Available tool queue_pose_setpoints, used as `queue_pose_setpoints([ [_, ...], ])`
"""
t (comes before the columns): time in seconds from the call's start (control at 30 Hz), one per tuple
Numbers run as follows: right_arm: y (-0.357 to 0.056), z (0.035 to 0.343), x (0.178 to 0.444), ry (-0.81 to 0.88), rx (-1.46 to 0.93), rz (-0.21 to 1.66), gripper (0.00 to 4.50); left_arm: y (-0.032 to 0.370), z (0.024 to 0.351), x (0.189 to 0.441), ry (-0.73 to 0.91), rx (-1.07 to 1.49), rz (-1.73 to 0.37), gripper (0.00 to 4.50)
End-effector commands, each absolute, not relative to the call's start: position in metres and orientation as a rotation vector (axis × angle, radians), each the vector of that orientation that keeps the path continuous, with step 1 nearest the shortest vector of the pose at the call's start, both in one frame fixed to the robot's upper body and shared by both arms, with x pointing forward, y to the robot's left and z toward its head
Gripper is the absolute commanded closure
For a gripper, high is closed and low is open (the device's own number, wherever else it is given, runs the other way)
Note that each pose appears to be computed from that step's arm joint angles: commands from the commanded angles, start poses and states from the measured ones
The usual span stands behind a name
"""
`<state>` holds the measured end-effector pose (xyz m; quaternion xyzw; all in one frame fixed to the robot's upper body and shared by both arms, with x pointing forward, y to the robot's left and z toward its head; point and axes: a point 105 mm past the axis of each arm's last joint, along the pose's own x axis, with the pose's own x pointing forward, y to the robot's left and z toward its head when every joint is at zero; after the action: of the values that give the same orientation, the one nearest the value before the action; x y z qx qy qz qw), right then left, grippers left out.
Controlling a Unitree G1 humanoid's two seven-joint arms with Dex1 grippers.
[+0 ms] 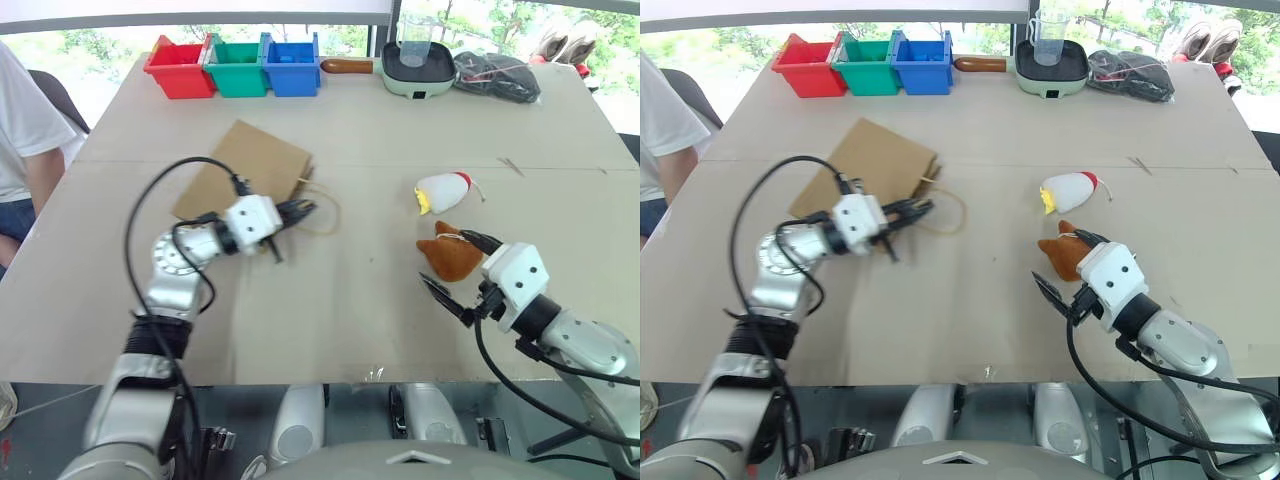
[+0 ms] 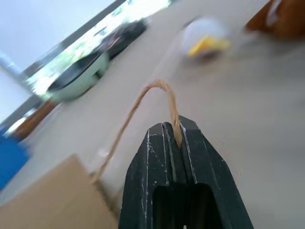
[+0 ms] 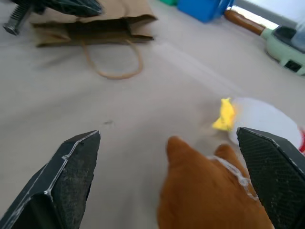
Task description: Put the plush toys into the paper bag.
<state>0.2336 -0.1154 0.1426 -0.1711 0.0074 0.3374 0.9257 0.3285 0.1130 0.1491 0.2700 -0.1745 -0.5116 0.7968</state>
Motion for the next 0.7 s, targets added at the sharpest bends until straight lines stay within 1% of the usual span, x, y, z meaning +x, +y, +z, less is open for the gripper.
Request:
queue_pose_setpoints([
  [0.03, -0.108, 0.15, 0.23, -0.006, -0.332, 0.714, 0.0, 0.085, 0.177, 0.309, -0.524, 0.52, -1.266, 4.48],
  [0.07, -0.107, 0.149, 0.23, 0.0, -0.327, 0.717, 0.0, 0.08, 0.182, 0.301, -0.551, 0.479, -1.325, 4.48],
  [0.13, -0.104, 0.143, 0.229, 0.04, -0.299, 0.735, 0.0, 0.084, 0.191, 0.289, -0.564, 0.399, -1.406, 4.48],
  [0.2, -0.103, 0.138, 0.233, 0.067, -0.261, 0.734, 0.0, 0.095, 0.199, 0.288, -0.535, 0.342, -1.414, 4.48],
  [0.23, -0.101, 0.136, 0.236, 0.078, -0.237, 0.74, 0.55, 0.102, 0.201, 0.29, -0.513, 0.335, -1.402, 4.5],
  [0.27, -0.099, 0.134, 0.239, 0.085, -0.221, 0.747, 0.98, 0.109, 0.203, 0.291, -0.491, 0.324, -1.389, 4.5],
  [0.33, -0.09, 0.13, 0.253, 0.087, -0.193, 0.747, 1.82, 0.122, 0.208, 0.292, -0.465, 0.314, -1.35, 4.5],
  [0.37, -0.082, 0.129, 0.261, 0.085, -0.185, 0.759, 2.13, 0.125, 0.212, 0.291, -0.459, 0.303, -1.337, 4.5],
  [0.4, -0.072, 0.127, 0.268, 0.086, -0.183, 0.783, 2.73, 0.125, 0.216, 0.29, -0.46, 0.299, -1.326, 4.5],
  [0.43, -0.062, 0.125, 0.273, 0.088, -0.188, 0.812, 3.0, 0.124, 0.219, 0.289, -0.459, 0.29, -1.32, 4.5],
  [0.47, -0.056, 0.124, 0.276, 0.088, -0.194, 0.83, 3.54, 0.123, 0.221, 0.288, -0.458, 0.284, -1.316, 4.5],
  [0.53, -0.035, 0.121, 0.294, 0.081, -0.195, 0.855, 4.44, 0.112, 0.224, 0.278, -0.455, 0.265, -1.332, 4.5],
  [0.63, -0.012, 0.117, 0.315, 0.076, -0.206, 0.876, 4.44, 0.102, 0.232, 0.268, -0.462, 0.226, -1.327, 4.5],
  [0.7, -0.001, 0.111, 0.323, 0.082, -0.204, 0.887, 4.44, 0.101, 0.238, 0.267, -0.468, 0.194, -1.294, 4.5],
])
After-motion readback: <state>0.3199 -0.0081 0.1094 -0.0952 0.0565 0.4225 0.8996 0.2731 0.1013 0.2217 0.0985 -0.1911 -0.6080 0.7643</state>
